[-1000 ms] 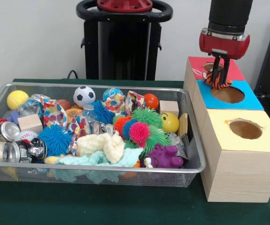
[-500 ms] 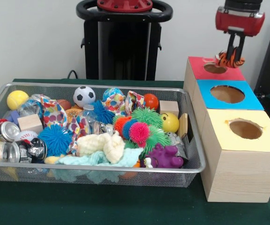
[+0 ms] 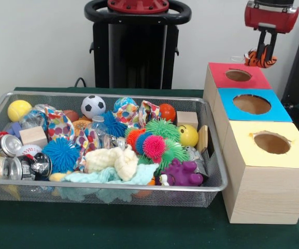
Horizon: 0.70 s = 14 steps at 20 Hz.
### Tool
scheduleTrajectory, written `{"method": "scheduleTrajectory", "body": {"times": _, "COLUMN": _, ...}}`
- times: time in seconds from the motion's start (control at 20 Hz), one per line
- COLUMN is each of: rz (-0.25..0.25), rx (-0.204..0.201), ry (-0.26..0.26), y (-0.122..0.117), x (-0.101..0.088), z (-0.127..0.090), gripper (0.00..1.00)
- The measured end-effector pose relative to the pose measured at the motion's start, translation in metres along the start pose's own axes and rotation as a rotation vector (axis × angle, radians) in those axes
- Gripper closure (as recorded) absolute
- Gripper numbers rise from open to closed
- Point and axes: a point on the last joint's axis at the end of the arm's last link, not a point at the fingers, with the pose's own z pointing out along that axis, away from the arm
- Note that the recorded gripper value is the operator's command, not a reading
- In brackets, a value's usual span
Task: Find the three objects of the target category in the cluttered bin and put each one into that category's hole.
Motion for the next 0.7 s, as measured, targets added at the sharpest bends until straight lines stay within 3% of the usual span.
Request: {"method": "scheduleTrajectory", "body": {"times": 0.7, "rz": 0.05, "rx": 0.036, "ry": 0.036, "y": -0.02, "x": -0.005, "z": 0.019, "gripper": 1.0}}
